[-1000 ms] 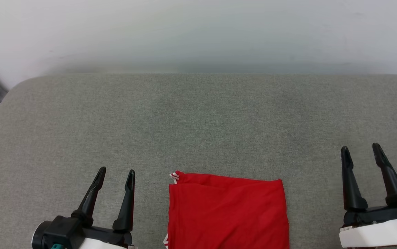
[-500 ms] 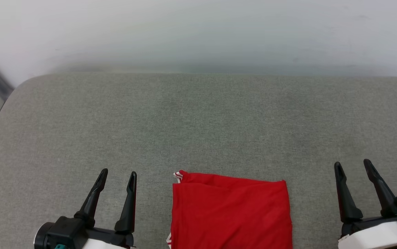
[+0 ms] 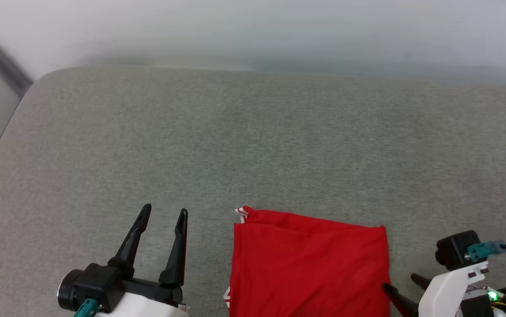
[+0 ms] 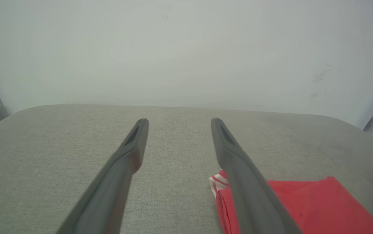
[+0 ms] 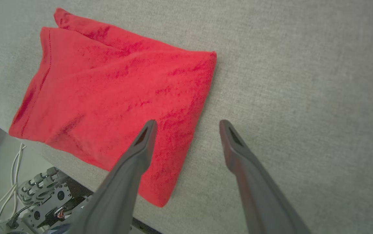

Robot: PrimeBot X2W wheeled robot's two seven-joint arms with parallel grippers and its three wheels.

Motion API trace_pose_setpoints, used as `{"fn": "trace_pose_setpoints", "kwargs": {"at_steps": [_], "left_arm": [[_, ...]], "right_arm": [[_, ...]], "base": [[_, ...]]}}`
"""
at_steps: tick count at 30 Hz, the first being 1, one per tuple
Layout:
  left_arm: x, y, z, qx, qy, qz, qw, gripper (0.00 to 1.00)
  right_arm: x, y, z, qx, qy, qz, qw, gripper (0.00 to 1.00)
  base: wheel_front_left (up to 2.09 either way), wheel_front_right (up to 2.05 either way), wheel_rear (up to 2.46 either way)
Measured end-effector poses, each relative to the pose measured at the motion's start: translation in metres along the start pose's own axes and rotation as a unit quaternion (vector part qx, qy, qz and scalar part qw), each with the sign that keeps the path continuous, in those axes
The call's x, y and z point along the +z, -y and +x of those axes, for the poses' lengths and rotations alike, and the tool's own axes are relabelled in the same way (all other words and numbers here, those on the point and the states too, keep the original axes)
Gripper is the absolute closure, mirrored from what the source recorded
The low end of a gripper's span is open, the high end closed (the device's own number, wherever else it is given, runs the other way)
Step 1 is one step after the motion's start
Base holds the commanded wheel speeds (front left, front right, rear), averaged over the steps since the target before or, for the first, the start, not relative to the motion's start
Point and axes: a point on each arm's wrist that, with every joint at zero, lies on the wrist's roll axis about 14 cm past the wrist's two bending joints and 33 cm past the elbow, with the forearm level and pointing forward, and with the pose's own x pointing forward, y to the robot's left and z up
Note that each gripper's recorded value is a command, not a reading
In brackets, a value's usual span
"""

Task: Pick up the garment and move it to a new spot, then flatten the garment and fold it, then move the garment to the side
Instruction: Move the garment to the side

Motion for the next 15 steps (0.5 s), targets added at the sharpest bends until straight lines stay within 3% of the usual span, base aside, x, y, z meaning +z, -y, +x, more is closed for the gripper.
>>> {"fn": "trace_pose_setpoints", "kwargs": {"at_steps": [3,8,15], "left_arm": [[-0.001,-0.004,0.000,0.007,-0.002,0.003,1.000,0.00],[-0.004,-0.014,-0.001,0.024,-0.008,0.006,1.000,0.00],[-0.007,-0.031,-0.008,0.056,-0.018,0.010,0.998,0.00]], "right_arm": [[-0.017,-0.004,0.008,0.011,-0.067,0.004,0.998,0.00],[-0.027,-0.011,0.029,0.021,-0.121,0.022,0.992,0.00],[-0.053,-0.020,0.057,0.032,-0.196,0.008,0.980,0.00]], "base": [[0.00,0.00,0.00],[0.00,0.00,0.00],[0.00,0.00,0.00]]}}
